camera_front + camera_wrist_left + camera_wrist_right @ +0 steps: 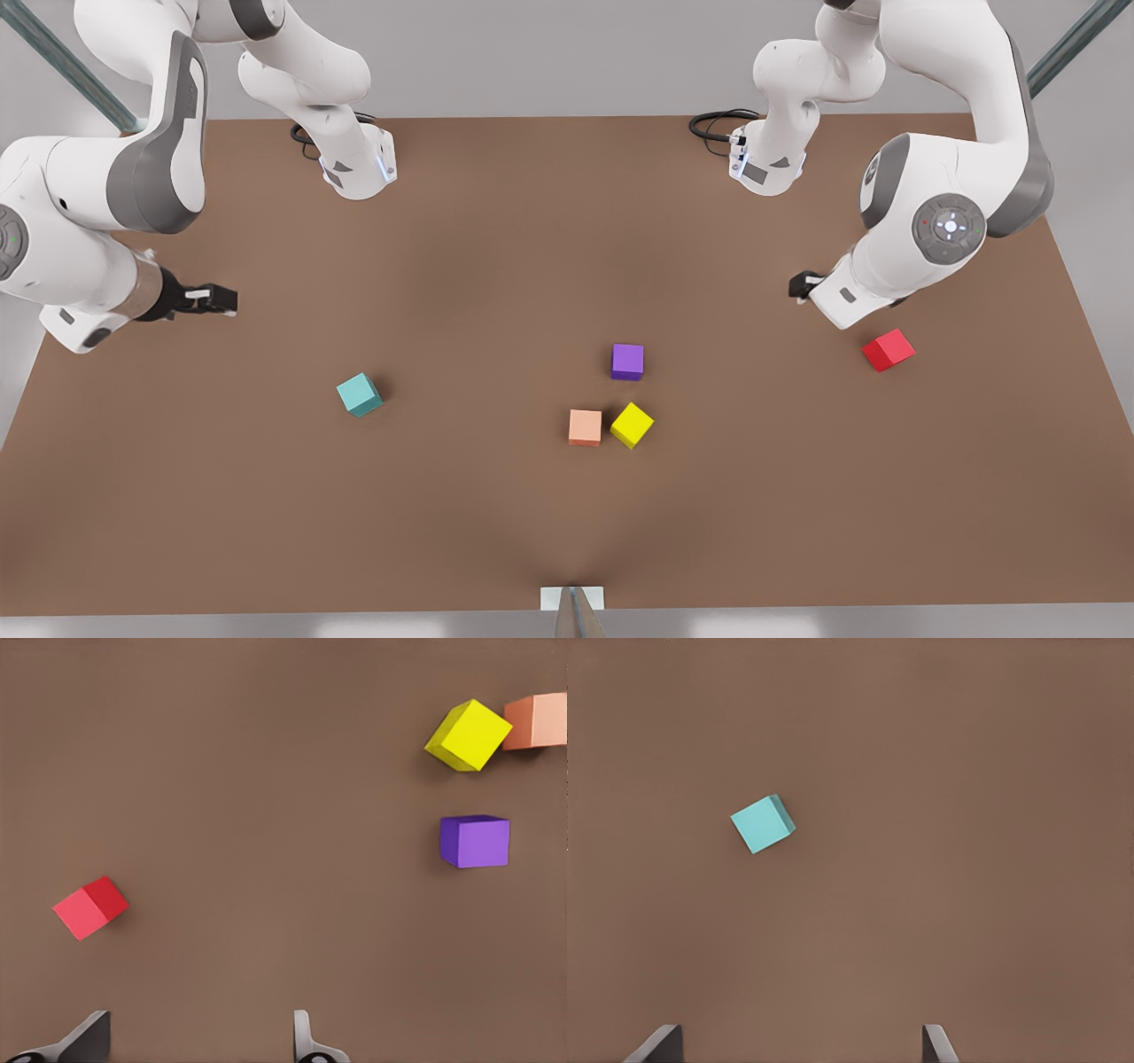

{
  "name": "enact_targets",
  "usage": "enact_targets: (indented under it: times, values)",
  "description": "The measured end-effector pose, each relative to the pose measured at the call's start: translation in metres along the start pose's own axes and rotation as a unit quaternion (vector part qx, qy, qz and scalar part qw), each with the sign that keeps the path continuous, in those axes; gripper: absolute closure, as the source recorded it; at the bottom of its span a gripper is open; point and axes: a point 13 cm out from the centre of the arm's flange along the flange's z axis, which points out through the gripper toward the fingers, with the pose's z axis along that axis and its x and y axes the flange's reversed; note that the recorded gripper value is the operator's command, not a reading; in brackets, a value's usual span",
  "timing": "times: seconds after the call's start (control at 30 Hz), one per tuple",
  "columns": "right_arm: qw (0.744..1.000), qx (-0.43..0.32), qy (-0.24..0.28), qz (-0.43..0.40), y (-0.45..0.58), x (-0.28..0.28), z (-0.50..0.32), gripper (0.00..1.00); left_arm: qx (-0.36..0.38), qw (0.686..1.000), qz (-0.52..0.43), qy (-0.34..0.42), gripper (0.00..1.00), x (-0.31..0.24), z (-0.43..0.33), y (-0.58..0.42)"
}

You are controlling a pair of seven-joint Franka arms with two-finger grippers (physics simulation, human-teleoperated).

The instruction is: Pick up red wooden cube and pass to hand red wooden cube and place in blue wooden cube

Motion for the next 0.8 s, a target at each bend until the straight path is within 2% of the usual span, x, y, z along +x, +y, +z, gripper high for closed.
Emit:
enact_targets:
  times: [0.1, 0.2, 0.27, 0.43, 0.63, 0.8]
  values:
    - [1.000, -0.001, -0.012, -0.004, 0.001, -0.006, -0.002, 0.00, 0.000, 1.000, 0.002, 0.003, 0.00, -0.013, 0.016, 0.002]
    - [1.000, -0.003, -0.019, -0.006, 0.001, -0.009, -0.004, 0.00, 0.006, 0.996, -0.065, 0.059, 0.00, -0.045, 0.110, 0.077]
    - [1.000, -0.003, -0.022, -0.007, 0.001, -0.011, -0.004, 0.00, 0.014, 0.991, -0.108, 0.076, 0.00, -0.047, 0.165, 0.125]
    - [1.000, -0.004, -0.026, -0.011, 0.002, -0.013, -0.005, 0.00, 0.027, 0.979, -0.195, 0.051, 0.00, -0.057, 0.251, 0.226]
    - [1.000, -0.005, -0.027, -0.014, 0.003, -0.014, -0.004, 0.00, 0.042, 0.960, -0.274, 0.040, 0.00, -0.013, 0.322, 0.290]
    - [0.999, -0.005, -0.027, -0.016, 0.003, -0.015, -0.003, 0.00, 0.053, 0.955, -0.289, 0.032, 0.00, 0.000, 0.336, 0.290]
